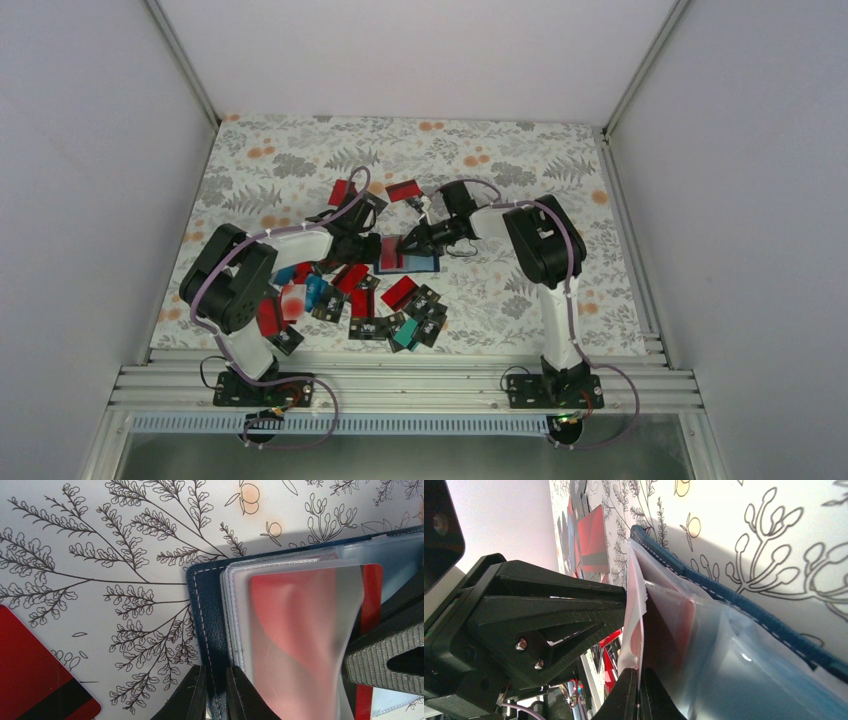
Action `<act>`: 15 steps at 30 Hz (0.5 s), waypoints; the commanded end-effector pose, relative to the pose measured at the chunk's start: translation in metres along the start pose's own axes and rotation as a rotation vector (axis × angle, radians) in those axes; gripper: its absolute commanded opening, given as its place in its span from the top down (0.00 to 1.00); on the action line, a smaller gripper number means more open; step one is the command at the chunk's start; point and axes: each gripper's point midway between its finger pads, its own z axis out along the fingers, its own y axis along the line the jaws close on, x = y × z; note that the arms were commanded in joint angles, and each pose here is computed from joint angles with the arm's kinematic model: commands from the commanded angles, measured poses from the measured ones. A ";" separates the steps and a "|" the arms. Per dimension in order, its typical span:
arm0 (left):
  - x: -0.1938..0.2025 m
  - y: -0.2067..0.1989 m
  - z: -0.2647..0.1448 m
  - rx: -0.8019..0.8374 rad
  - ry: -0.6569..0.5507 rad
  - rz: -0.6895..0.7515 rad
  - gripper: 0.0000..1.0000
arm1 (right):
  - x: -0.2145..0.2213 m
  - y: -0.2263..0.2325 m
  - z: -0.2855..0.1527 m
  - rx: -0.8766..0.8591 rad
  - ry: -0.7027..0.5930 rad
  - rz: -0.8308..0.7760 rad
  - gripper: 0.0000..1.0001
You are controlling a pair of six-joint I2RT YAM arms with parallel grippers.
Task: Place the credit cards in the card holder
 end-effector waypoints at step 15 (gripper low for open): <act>0.031 0.012 0.013 -0.033 0.126 0.001 0.89 | -0.002 -0.016 0.019 0.007 0.062 0.012 0.96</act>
